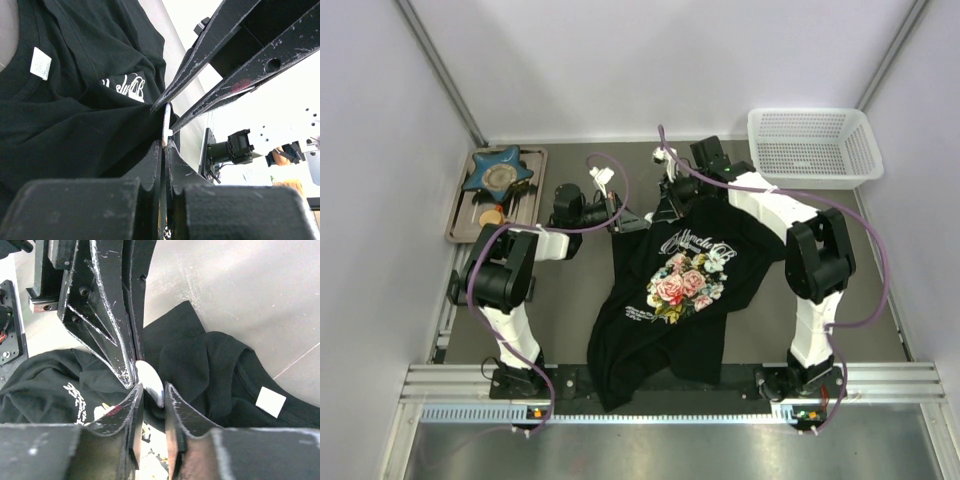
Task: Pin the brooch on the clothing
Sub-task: Pin the brooch to the clothes.
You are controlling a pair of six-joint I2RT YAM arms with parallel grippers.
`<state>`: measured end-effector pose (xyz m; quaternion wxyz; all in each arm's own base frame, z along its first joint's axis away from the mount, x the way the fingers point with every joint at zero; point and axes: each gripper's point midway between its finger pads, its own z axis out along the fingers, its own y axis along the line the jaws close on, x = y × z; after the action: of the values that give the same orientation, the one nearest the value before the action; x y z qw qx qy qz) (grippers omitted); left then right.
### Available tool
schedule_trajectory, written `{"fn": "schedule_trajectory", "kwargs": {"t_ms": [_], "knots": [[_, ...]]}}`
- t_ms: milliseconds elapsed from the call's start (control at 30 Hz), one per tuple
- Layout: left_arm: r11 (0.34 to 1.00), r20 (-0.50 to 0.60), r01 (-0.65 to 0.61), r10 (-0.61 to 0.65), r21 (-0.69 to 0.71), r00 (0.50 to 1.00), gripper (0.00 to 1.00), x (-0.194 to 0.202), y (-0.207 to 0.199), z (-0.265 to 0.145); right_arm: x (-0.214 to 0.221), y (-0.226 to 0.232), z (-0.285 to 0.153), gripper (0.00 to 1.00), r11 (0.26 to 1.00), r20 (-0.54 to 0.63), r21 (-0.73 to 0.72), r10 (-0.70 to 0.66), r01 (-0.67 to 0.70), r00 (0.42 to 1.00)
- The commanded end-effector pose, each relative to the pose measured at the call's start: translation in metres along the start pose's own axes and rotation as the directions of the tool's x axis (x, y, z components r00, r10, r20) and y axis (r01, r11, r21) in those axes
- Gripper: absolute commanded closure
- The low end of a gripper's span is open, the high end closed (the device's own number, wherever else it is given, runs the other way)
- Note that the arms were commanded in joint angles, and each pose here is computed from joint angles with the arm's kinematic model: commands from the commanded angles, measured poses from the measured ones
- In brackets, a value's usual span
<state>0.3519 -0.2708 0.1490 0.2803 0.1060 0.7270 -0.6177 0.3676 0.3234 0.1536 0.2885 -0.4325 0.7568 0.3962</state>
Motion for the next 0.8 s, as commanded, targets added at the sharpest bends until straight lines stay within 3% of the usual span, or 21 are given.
{"fn": "schedule_trajectory", "kwargs": {"t_ms": [0,200,367,467,600,767], "knots": [[0.991,-0.003,-0.093,0.094,0.092,0.996,1.0,-0.011,-0.036,-0.004,-0.029,-0.002,-0.021,0.76,0.991,0.099,0.024,-0.132,0.13,0.986],[0.997,0.004,-0.068,0.068,0.04,0.998,1.0,-0.014,-0.022,-0.007,-0.034,0.001,-0.027,0.52,0.992,0.119,0.006,-0.128,0.129,0.985],[0.999,0.02,-0.054,0.054,-0.001,0.998,1.0,-0.02,-0.011,-0.012,-0.038,-0.016,-0.035,0.43,0.992,0.12,0.065,-0.119,0.112,0.986],[0.993,0.011,-0.061,0.062,-0.104,0.998,1.0,-0.024,0.008,-0.015,-0.038,-0.032,-0.041,0.38,0.984,0.102,0.142,-0.126,0.111,0.987],[0.937,-0.055,-0.164,0.155,-0.309,0.986,1.0,-0.034,0.042,-0.024,-0.017,-0.049,-0.044,0.35,0.98,0.008,0.192,-0.061,0.058,0.998],[0.869,-0.055,-0.155,0.146,-0.47,0.988,1.0,-0.053,0.08,-0.044,0.011,-0.075,-0.049,0.34,0.963,-0.078,0.27,0.043,-0.02,0.996]]}}
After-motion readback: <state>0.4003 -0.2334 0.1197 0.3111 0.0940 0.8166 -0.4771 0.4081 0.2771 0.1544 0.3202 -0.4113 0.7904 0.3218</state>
